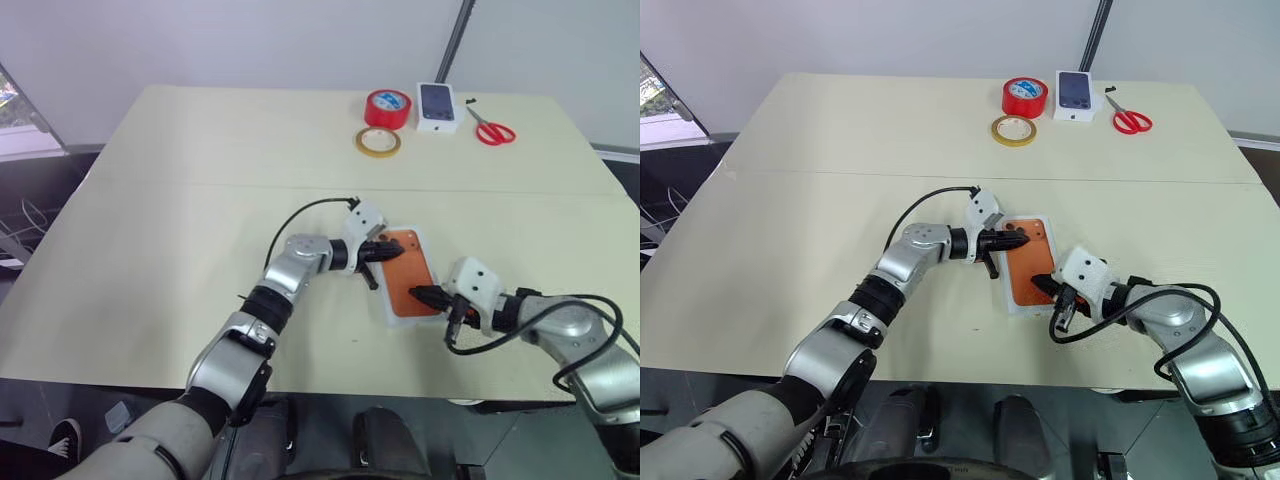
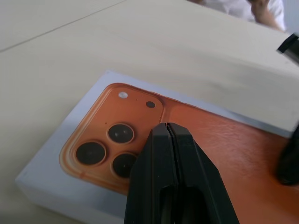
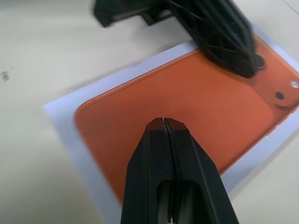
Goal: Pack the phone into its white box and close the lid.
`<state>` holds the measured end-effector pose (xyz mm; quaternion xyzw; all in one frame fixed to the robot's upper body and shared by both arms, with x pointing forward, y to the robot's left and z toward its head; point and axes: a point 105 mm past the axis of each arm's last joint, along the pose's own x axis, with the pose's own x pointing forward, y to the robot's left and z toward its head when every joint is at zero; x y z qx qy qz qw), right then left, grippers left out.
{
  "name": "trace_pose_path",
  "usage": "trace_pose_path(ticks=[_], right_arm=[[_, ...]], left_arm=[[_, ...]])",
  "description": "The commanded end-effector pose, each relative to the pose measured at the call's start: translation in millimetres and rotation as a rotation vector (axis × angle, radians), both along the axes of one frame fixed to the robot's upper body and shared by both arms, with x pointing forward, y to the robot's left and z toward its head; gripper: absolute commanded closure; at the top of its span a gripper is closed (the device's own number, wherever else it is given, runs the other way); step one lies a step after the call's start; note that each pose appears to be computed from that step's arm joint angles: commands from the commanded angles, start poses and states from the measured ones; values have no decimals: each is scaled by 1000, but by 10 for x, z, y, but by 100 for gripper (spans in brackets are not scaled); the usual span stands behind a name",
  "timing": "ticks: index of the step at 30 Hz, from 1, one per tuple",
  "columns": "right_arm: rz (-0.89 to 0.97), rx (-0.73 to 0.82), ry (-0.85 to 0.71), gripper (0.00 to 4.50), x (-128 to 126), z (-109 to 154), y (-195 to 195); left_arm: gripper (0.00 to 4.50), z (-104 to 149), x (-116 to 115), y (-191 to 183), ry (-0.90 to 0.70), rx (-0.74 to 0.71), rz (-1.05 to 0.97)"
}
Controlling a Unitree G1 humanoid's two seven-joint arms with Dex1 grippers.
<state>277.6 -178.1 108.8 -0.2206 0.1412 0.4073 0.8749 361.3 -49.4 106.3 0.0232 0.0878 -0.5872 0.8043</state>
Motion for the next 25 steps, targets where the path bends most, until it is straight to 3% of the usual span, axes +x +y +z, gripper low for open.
trace_pose_path(ticks=[1,2,4,9,13,18,25], right_arm=[[-56,162,-27,392,125,301,-56],[-64,175,-62,366,166,375,-80],[-82,227,-96,256,225,505,-125],[-66,180,-146,1,256,588,-238],[2,218,-111,1,51,612,-381],[-68,104,-117,1,-59,451,-816],[-105,77,-147,1,-7,426,-1026]], left_arm=[[395,294,50,206,-43,-111,29],[367,401,53,297,-75,-135,30],[262,583,75,545,-120,-167,63],[3,650,45,1187,-160,-110,158],[3,655,-126,1711,-199,-119,212],[3,392,-371,2283,-85,-57,334],[3,178,-521,2660,-61,44,434]])
